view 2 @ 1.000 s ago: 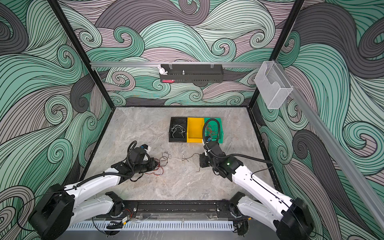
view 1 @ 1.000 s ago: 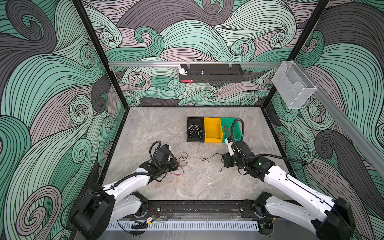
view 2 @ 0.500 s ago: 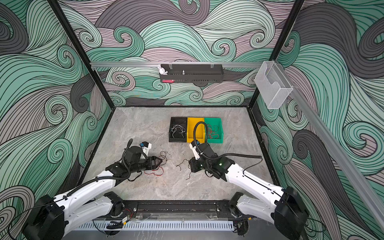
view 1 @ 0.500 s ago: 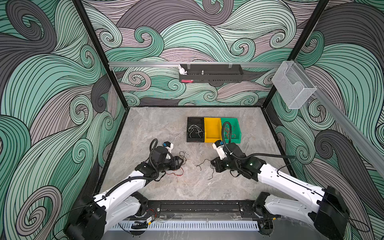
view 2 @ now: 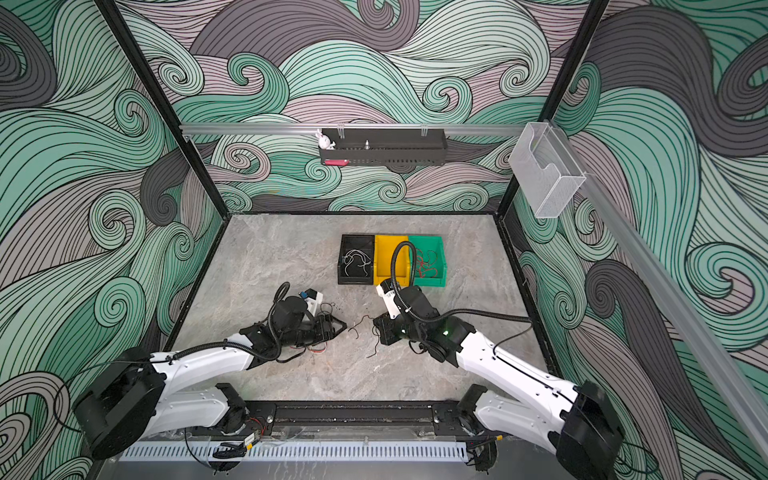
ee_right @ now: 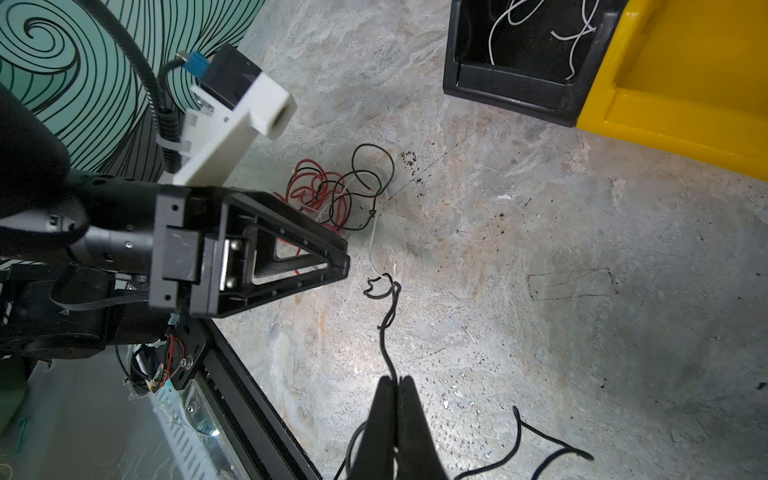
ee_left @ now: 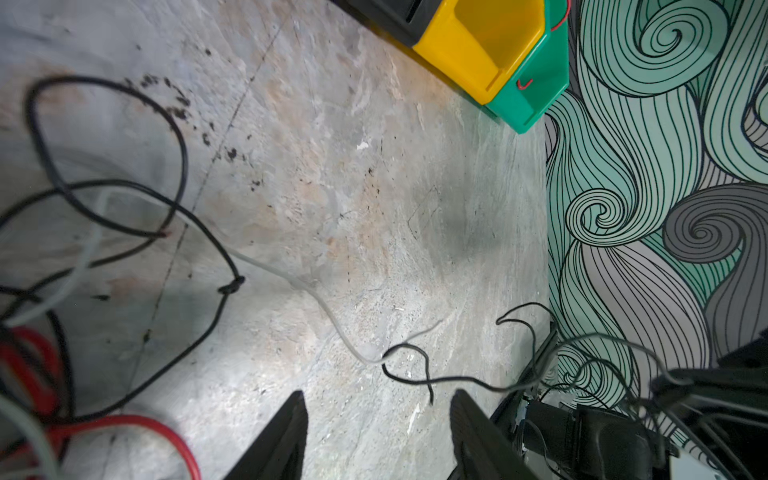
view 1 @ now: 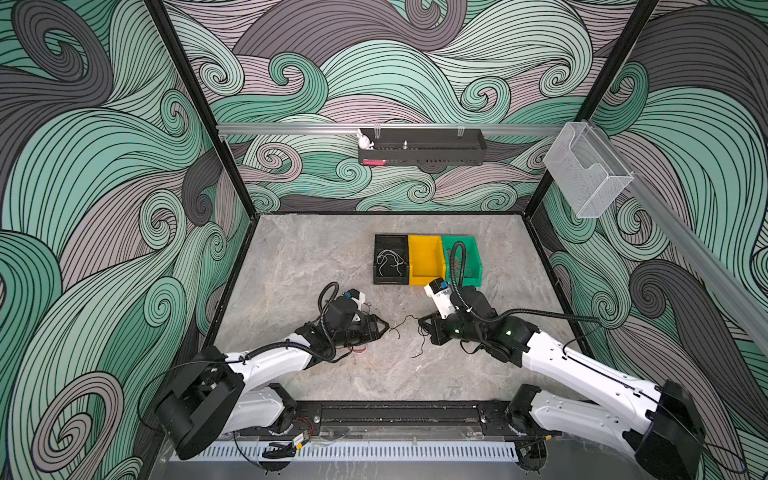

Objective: Untangle the cables

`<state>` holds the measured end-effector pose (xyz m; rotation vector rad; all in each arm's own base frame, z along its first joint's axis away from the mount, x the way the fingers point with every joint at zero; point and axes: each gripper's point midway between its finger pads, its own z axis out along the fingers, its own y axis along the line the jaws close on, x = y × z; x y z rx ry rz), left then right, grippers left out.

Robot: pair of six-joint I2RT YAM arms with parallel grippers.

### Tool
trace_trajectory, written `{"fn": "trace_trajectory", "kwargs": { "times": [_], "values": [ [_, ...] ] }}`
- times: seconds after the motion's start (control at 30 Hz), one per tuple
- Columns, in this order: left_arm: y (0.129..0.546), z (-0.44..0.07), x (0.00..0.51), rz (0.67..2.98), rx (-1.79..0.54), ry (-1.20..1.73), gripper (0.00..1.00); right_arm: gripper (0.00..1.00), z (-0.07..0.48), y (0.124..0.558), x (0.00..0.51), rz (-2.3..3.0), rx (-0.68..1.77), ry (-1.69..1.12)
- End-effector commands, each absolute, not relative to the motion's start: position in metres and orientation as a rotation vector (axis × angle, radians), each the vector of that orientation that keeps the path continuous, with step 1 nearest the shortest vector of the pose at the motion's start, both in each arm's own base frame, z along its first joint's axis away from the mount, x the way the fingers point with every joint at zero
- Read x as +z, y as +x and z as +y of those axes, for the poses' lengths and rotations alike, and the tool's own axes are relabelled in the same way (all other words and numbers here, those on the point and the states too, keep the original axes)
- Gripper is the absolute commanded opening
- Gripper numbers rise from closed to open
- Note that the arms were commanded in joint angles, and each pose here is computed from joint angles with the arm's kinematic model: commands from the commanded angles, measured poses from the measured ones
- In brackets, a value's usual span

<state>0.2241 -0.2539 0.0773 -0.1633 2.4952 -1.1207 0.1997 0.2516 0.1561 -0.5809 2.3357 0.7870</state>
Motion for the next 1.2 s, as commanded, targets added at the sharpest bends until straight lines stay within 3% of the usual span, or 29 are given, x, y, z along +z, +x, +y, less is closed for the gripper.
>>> {"fn": "trace_trajectory", "kwargs": {
  "times": [0.0,0.47,0.63,0.7,0.8,1.03,1.17],
  "values": [
    [0.240,-0.260,0.083,2.421,-1.149,-0.297,0.58,0.00,0.258,0.202,0.178,2.260,0.824,-0.596],
    [0.258,-0.256,0.061,2.425,-1.018,-0.442,0.55,0.00,0.263,0.191,0.180,2.235,0.874,-0.644],
    [0.258,-0.258,0.048,2.448,-1.015,-0.455,0.41,0.00,0.261,0.191,0.182,2.229,0.867,-0.641],
    [0.258,-0.258,0.045,2.456,-1.009,-0.453,0.28,0.00,0.259,0.192,0.180,2.229,0.852,-0.633],
    [0.257,-0.256,0.045,2.459,-1.003,-0.445,0.17,0.00,0.255,0.197,0.176,2.235,0.808,-0.613],
    [0.250,-0.246,0.040,2.471,-0.957,-0.442,0.00,0.00,0.235,0.217,0.168,2.267,0.616,-0.520],
    [0.248,-0.238,0.047,2.454,-0.931,-0.439,0.00,0.00,0.215,0.228,0.163,2.279,0.499,-0.450]
  ]
}}
